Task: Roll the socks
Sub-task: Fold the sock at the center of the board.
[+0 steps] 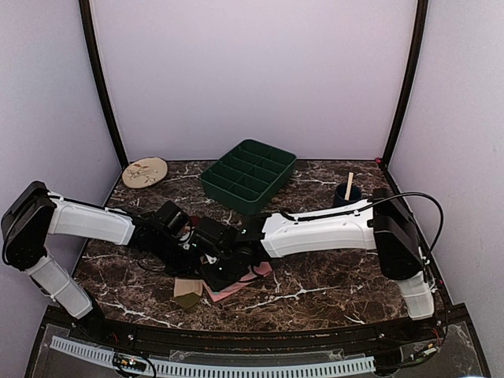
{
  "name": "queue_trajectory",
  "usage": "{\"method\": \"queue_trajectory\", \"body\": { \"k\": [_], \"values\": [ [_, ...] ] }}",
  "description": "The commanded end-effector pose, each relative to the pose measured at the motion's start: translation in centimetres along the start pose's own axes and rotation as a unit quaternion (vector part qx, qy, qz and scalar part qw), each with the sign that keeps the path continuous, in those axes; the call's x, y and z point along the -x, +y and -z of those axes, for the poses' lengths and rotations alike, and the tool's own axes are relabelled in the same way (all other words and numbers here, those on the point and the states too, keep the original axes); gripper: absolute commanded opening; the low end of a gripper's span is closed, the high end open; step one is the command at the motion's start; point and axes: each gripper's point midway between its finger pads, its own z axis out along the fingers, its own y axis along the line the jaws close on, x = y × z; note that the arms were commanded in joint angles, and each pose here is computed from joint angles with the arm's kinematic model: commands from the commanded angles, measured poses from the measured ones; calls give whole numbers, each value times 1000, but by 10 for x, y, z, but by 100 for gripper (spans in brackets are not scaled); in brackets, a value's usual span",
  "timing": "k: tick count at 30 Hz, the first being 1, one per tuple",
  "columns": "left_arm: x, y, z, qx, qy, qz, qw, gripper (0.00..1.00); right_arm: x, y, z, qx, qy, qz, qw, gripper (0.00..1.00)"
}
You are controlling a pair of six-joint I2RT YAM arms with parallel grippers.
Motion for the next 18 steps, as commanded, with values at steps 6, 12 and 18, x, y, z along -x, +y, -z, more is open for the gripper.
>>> {"method": "queue_trajectory", "body": {
  "k": [6, 12, 18],
  "values": [
    [7, -5, 3, -9, -7, 0, 1000, 5, 1, 20, -7, 30, 1, 13, 999, 28],
    [9, -3, 7, -7, -12, 2, 1000, 5, 6, 23, 5, 37, -9, 12, 999, 34],
    [14, -8, 15, -13, -27, 4, 1000, 6, 16, 17, 41, 31, -46, 0, 998, 38]
  ]
}}
